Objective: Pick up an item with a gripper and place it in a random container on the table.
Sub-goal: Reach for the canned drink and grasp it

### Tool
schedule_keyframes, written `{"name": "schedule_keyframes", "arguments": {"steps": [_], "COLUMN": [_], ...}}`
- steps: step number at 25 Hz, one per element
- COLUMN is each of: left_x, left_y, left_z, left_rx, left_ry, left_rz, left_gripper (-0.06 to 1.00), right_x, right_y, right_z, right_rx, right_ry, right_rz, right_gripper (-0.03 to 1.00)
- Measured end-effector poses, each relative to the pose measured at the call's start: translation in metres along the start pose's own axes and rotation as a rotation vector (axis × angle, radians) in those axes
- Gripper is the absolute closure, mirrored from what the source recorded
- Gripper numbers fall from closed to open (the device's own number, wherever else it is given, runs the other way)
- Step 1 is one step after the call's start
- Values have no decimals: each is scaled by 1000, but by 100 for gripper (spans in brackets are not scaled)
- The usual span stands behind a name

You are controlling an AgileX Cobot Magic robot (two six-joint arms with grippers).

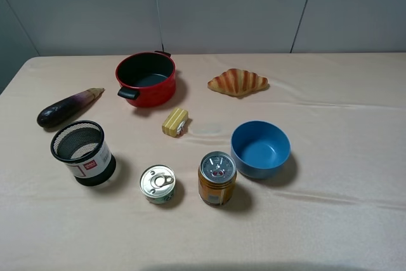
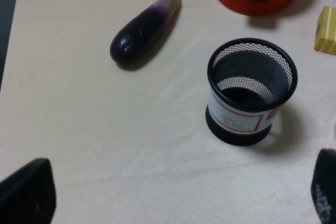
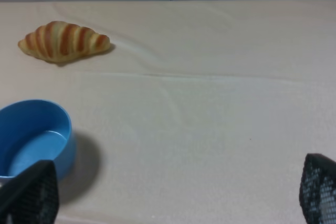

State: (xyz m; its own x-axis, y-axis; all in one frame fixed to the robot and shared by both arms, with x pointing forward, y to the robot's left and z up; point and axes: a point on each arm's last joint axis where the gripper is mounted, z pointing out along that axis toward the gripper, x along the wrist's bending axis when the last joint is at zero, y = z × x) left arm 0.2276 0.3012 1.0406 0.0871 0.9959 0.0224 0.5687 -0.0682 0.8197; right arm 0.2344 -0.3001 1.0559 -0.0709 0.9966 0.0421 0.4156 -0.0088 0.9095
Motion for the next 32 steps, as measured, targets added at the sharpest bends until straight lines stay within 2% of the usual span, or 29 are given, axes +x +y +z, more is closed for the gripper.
{"name": "schedule_keyframes", "arguments": {"steps": [13,32], "left_x": [0,0], "left_y": [0,0], "left_z": [0,0], "left_rx": [0,0], "left_ry": [0,0], "left_rz": [0,0], "left_gripper": [-4,-4], "right_x": [0,5], "right_y": [3,88], "right_z": [1,50], "right_rx": [10,245], "right_ry": [2,-10], "right_rz": [1,-5], "right_gripper": [27,27]}}
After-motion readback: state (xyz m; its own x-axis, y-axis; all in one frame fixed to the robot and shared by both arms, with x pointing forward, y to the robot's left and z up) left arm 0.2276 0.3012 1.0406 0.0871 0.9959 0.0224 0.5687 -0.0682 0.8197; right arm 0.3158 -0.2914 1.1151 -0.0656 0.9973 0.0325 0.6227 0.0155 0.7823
